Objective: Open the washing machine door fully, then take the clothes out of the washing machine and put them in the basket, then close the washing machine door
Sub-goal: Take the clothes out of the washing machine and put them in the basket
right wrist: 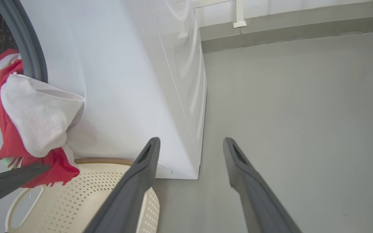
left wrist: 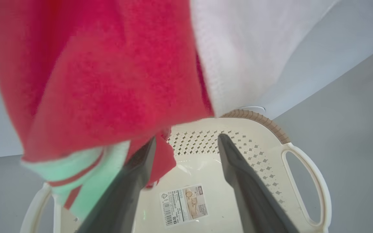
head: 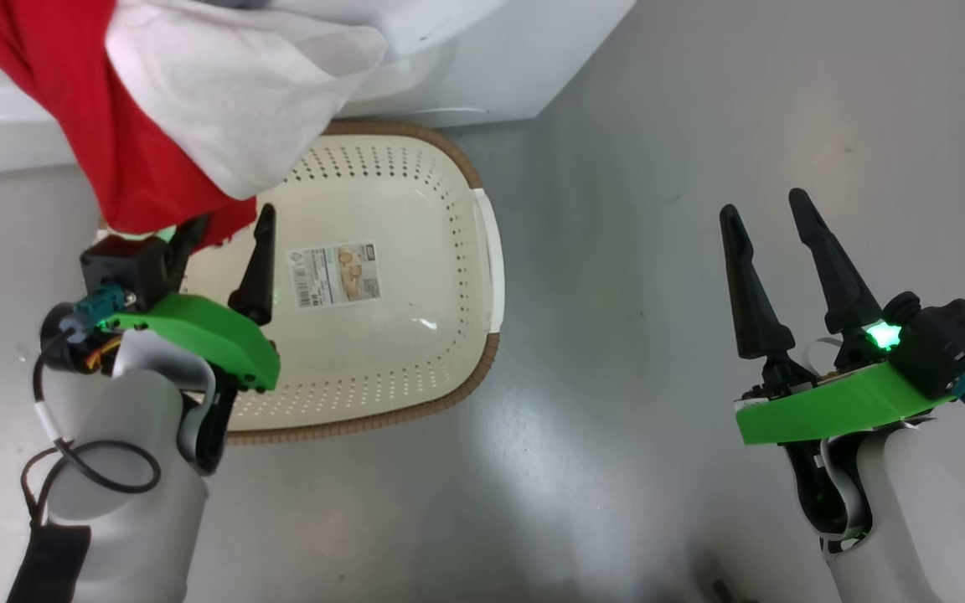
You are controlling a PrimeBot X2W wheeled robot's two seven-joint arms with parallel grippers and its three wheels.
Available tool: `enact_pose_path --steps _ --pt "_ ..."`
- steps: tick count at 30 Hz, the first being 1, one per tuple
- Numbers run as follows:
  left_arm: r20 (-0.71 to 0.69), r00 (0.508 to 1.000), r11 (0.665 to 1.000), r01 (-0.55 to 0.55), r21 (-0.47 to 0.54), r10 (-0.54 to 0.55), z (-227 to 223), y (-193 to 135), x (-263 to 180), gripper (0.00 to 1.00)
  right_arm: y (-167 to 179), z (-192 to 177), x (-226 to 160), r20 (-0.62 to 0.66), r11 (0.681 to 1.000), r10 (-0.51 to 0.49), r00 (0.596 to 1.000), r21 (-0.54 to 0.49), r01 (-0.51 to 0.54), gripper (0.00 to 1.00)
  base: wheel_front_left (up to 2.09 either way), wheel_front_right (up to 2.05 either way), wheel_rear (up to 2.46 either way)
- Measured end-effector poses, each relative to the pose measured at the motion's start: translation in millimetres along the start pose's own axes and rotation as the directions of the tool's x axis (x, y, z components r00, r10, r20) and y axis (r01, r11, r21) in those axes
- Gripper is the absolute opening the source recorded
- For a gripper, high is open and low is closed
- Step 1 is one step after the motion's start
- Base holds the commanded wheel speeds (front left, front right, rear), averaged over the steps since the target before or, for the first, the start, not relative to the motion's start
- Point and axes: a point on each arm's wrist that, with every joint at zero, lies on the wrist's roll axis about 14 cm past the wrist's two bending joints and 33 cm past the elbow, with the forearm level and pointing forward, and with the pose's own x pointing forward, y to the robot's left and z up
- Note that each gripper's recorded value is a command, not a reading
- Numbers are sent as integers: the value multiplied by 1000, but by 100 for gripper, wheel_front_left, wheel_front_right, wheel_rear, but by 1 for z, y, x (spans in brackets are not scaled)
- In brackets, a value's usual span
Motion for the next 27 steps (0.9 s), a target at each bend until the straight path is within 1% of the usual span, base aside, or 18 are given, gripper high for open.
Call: enact_pose_path --steps 5,13,19,25,27 --pt "64 998 1000 3 -26 -1 23 -5 -5 100 7 6 1 13 1000 17 1000 -5 -17 100 0 0 0" --pt "149 988 999 -26 -47 32 47 5 -25 100 18 13 3 32 999 46 998 -11 -45 100 0 0 0" --pt "251 966 997 -50 -67 65 73 14 -45 100 23 16 4 39 998 62 997 -32 -61 100 0 0 0" --pt "328 938 992 -94 -86 117 90 28 -72 100 26 19 2 45 997 67 997 -31 -66 100 0 0 0" --pt "348 928 991 -112 -79 133 94 32 -83 100 28 22 1 49 997 71 996 -33 -70 100 0 0 0"
